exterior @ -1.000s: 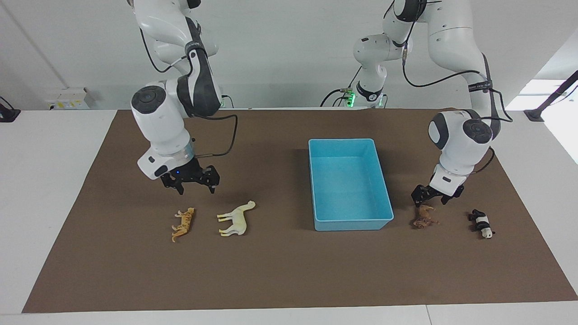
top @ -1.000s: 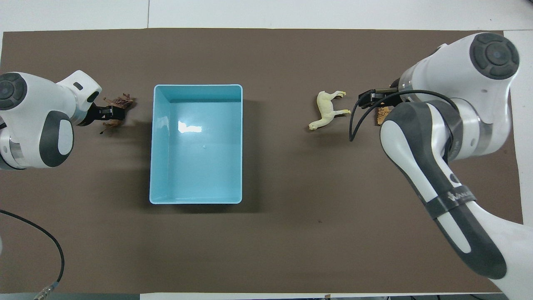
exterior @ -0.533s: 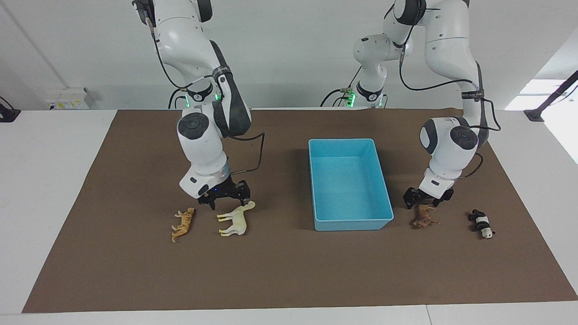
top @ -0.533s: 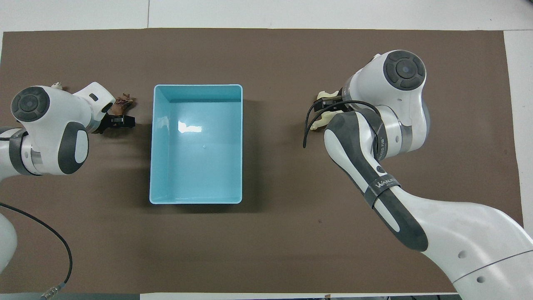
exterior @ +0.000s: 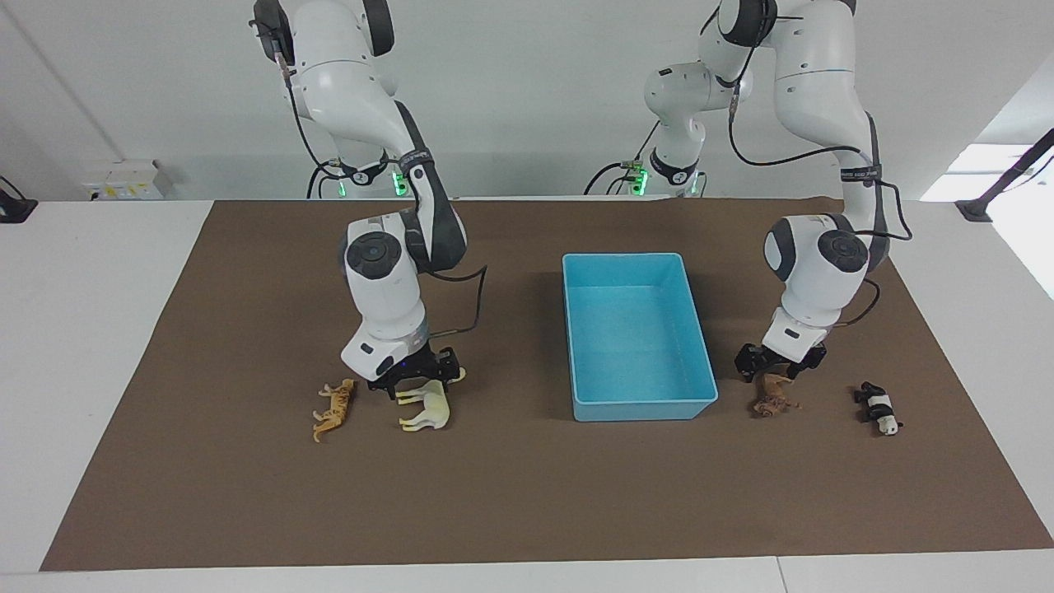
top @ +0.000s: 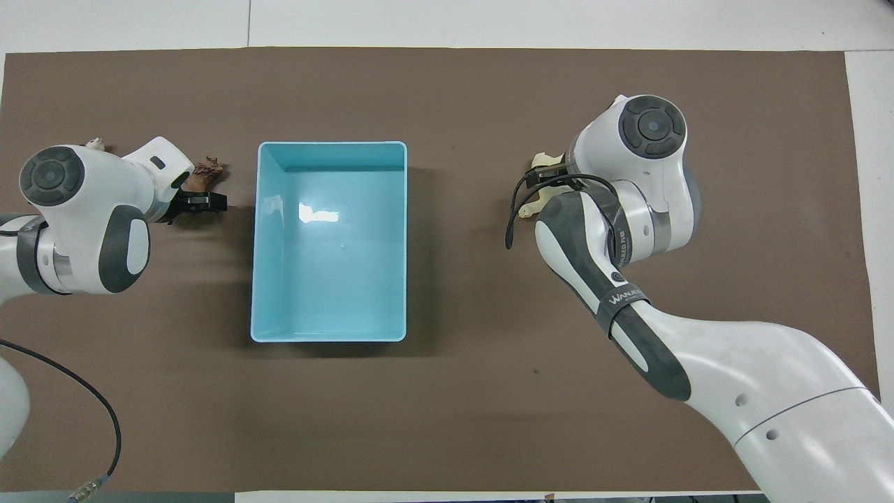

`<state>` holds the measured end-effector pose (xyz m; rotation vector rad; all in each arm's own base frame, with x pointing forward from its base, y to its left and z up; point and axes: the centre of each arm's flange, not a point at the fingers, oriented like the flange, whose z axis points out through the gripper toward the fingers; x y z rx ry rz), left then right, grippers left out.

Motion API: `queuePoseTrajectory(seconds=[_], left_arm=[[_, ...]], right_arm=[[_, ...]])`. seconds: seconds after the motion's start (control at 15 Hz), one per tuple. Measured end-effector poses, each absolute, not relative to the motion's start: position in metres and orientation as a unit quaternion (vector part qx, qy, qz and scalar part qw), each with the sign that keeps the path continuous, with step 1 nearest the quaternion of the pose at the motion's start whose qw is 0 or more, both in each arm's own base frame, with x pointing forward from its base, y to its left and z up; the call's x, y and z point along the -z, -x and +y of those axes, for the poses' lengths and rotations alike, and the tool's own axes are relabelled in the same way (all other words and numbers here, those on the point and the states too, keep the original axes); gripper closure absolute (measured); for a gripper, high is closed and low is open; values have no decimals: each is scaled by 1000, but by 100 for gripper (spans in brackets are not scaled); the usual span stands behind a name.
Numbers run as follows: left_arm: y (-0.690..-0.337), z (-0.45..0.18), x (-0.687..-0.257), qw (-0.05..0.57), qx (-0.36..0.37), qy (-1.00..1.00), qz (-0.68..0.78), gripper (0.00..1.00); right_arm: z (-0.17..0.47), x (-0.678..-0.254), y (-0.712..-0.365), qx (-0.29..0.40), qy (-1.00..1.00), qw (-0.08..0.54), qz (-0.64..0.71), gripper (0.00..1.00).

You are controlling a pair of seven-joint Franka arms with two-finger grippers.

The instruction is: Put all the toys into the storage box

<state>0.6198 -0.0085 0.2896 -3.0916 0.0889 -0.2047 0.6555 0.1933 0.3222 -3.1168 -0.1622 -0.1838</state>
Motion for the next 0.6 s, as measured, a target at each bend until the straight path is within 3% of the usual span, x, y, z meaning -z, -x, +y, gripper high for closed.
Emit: queuePoseTrajectory(seconds=[0.13, 0.2, 0.4, 0.6], left_arm=[[-620, -4, -293, 23, 69, 997, 26, 48], [-621, -4, -293, 24, 69, 997, 26, 53], [-625, -4, -301, 26, 55, 998, 23, 53], [-642, -8, -341, 28, 25, 999, 5, 53]], right_arm=[[195, -326, -658, 63, 997, 9, -53, 0], [197, -327, -658, 64, 996, 9, -55, 0], [207, -328, -656, 66, 996, 10, -62, 0], [208, -327, -655, 65, 996, 9, -64, 0]])
